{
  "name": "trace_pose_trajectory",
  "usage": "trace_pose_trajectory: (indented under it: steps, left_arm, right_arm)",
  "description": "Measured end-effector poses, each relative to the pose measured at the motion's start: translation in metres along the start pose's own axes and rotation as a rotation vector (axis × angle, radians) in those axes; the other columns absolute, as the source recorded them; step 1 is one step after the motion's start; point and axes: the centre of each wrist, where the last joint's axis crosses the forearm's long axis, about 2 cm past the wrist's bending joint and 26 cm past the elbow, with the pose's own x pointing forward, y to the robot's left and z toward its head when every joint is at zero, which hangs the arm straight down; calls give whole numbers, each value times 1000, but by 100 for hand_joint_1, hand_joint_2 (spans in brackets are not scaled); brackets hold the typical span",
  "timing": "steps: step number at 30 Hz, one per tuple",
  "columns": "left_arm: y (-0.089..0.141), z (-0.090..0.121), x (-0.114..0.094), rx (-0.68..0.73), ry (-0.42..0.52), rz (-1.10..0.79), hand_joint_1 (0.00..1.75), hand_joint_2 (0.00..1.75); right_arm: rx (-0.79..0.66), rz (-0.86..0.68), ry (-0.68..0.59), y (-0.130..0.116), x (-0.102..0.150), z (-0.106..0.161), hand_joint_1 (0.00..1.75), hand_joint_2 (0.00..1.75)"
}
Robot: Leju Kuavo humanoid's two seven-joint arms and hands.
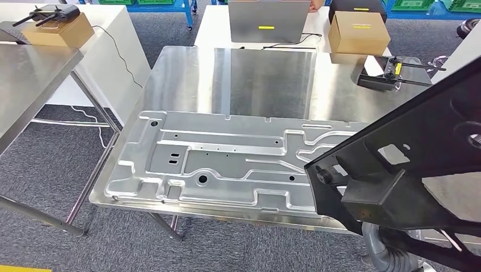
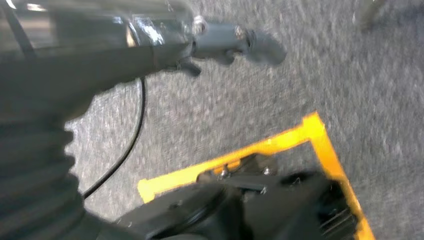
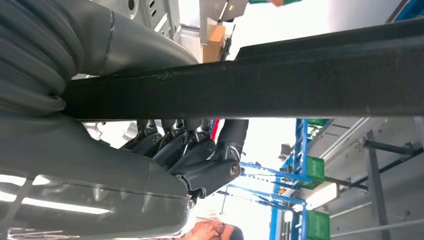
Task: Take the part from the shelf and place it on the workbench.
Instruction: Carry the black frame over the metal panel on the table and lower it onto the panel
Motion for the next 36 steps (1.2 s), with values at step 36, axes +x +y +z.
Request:
trace_pose_trajectory:
  steps: [36]
  left_arm:
    - [1, -1, 0, -32, -24, -46, 0, 175]
  right_arm:
    - [369, 1826, 282, -41, -9, 50, 175, 175]
